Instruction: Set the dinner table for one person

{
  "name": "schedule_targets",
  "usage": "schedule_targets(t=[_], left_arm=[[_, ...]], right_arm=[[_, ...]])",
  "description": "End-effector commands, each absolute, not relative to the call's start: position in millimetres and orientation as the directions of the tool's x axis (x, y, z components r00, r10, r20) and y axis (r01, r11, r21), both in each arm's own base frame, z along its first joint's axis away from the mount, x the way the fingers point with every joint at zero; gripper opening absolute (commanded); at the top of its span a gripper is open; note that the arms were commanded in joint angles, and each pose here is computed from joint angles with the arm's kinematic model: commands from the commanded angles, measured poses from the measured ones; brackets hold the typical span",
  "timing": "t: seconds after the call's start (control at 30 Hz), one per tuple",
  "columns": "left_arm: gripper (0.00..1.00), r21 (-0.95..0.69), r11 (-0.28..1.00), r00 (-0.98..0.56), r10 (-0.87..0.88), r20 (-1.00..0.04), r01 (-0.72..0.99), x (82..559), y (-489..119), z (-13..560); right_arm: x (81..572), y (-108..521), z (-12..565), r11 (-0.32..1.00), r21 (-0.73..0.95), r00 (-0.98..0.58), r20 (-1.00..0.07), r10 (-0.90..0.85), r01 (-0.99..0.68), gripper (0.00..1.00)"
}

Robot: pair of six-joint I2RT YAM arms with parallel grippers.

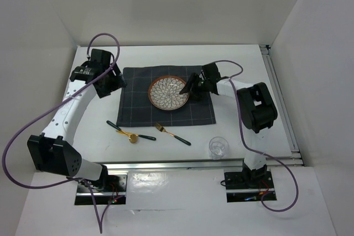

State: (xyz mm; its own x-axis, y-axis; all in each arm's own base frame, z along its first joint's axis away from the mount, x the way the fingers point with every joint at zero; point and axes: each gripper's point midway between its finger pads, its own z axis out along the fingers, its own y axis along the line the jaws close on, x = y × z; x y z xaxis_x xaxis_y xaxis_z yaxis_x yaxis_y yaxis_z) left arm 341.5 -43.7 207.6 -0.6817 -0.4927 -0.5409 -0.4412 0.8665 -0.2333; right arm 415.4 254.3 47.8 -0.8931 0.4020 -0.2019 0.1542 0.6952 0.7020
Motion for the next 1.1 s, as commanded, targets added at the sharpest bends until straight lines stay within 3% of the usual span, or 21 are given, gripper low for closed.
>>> schedule_targets(t=[0.0, 0.07, 0.13, 0.3, 0.4, 0.57, 0.73, 0.83, 1.07], left_arm=[[0.82, -0.269, 0.855, -0.641, -0.511, -0.573, -0.443, 342.4, -40.9, 222.0], [0.82, -0.279, 0.856, -0.639, -0.512, -0.574, -0.436, 343.6, -42.7, 225.4], [0.82, -0.267, 0.862, -0.65, -0.502, -0.57, -0.432, 347.1, -42.8, 221.7], [0.82, -0.279, 0.862, -0.648, -0.504, -0.571, -0.424, 350.8, -45.2, 226.0], [0.8, -0.296, 0.868, -0.649, -0.495, -0.577, -0.399, 354.0, -49.1, 231.0], [0.8, -0.306, 0.872, -0.646, -0.489, -0.587, -0.382, 356.9, -50.8, 235.7], [0.8, -0.308, 0.879, -0.664, -0.476, -0.577, -0.363, 359.1, -59.7, 232.9], [0.8, -0.31, 0.883, -0.677, -0.469, -0.567, -0.352, 359.3, -65.1, 229.8], [0.8, -0.307, 0.893, -0.704, -0.448, -0.552, -0.328, 356.7, -76.5, 223.2]], right_arm=[[430.4, 271.7, 104.7, 0.66, 0.752, -0.872, -0.319, 0.372, 0.006, 0.7], [432.7, 265.9, 120.1, 0.7, 0.714, -0.844, -0.385, 0.374, -0.015, 0.9], [432.3, 254.7, 131.2, 0.741, 0.672, -0.823, -0.43, 0.371, -0.017, 0.97], [441.8, 173.2, 206.1, 0.865, 0.499, -0.636, -0.649, 0.417, 0.058, 0.99], [420.0, 115.9, 234.8, 0.904, 0.409, -0.568, -0.719, 0.402, 0.123, 0.99], [337.3, 61.5, 203.9, 0.926, 0.274, -0.646, -0.663, 0.378, 0.261, 0.99], [255.8, 63.0, 171.8, 0.854, 0.344, -0.693, -0.502, 0.518, 0.39, 0.97], [228.0, 70.2, 153.8, 0.828, 0.385, -0.705, -0.443, 0.553, 0.407, 0.91], [187.7, 87.3, 130.4, 0.779, 0.409, -0.745, -0.284, 0.604, 0.475, 0.89]])
